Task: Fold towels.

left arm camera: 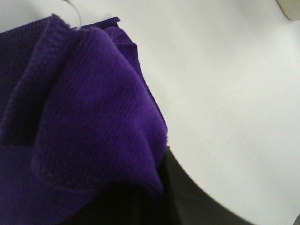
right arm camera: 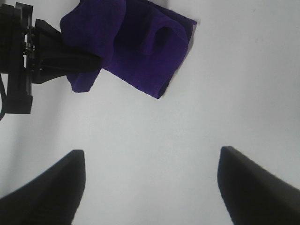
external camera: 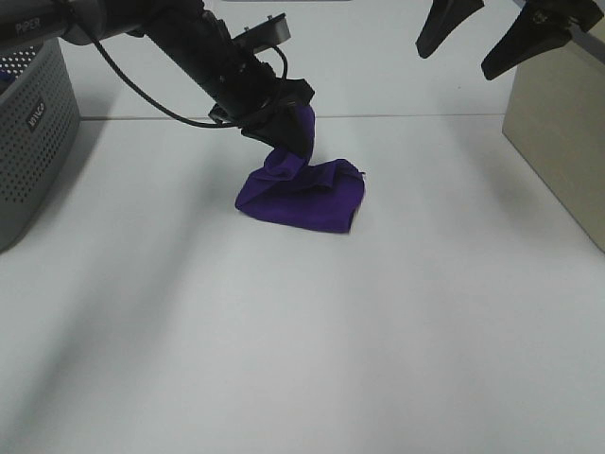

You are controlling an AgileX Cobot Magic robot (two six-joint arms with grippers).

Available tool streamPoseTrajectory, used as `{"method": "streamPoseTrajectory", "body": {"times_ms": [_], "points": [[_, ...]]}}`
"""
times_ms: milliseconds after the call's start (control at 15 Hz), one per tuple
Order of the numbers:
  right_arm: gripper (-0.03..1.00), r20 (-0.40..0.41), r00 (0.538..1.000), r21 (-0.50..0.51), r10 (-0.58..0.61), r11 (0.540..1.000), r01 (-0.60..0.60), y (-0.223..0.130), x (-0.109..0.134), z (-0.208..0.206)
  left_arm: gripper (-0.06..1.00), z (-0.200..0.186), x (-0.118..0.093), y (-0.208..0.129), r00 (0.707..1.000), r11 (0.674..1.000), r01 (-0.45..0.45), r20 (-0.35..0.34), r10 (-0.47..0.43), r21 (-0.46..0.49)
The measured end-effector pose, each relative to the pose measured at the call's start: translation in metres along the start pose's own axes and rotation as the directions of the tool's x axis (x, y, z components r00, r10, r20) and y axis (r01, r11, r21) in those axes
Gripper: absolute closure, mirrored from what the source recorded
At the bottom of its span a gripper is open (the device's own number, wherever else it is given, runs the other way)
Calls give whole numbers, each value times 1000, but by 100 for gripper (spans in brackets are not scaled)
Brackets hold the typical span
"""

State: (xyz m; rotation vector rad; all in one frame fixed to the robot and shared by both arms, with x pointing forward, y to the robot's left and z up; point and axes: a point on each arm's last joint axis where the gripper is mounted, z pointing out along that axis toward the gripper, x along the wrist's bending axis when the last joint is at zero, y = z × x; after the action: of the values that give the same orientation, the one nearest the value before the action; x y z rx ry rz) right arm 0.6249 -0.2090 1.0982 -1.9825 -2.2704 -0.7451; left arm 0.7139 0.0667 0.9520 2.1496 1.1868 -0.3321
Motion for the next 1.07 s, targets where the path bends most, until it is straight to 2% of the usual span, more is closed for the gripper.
{"method": "streamPoseTrajectory", "body": {"times_ms": [200, 400, 467, 533, 600, 667, 800, 1067], "points": [[20, -1, 1000, 0, 0, 1000, 0, 0, 0, 0, 89, 3, -3, 0, 1000, 1000, -5, 3, 5, 6], [20, -6, 1000, -5, 0, 1000, 0, 0, 1, -2, 80, 16, 4, -4, 999, 999, 33, 30, -33, 5], [20, -7, 1000, -8, 0, 1000, 0, 0, 2, -3, 64, 27, 2, -3, 995, 997, 69, 74, -66, -29], [20, -7, 1000, -8, 0, 1000, 0, 0, 2, -3, 52, 30, -2, -1, 994, 997, 65, 89, -61, -44], [20, -7, 1000, -8, 0, 1000, 0, 0, 2, -3, 43, 34, -10, 2, 991, 996, 49, 125, -39, -77], [20, -7, 1000, -8, 0, 1000, 0, 0, 2, -3, 38, 38, -19, 3, 988, 995, 19, 153, -4, -96], [20, -7, 1000, -8, 0, 1000, 0, 0, 2, -3, 36, 42, -29, 3, 983, 994, -28, 179, 47, -105], [20, -7, 1000, -8, 0, 1000, 0, 0, 2, -3, 36, 39, -21, 3, 987, 994, -41, 149, 56, -98]]}}
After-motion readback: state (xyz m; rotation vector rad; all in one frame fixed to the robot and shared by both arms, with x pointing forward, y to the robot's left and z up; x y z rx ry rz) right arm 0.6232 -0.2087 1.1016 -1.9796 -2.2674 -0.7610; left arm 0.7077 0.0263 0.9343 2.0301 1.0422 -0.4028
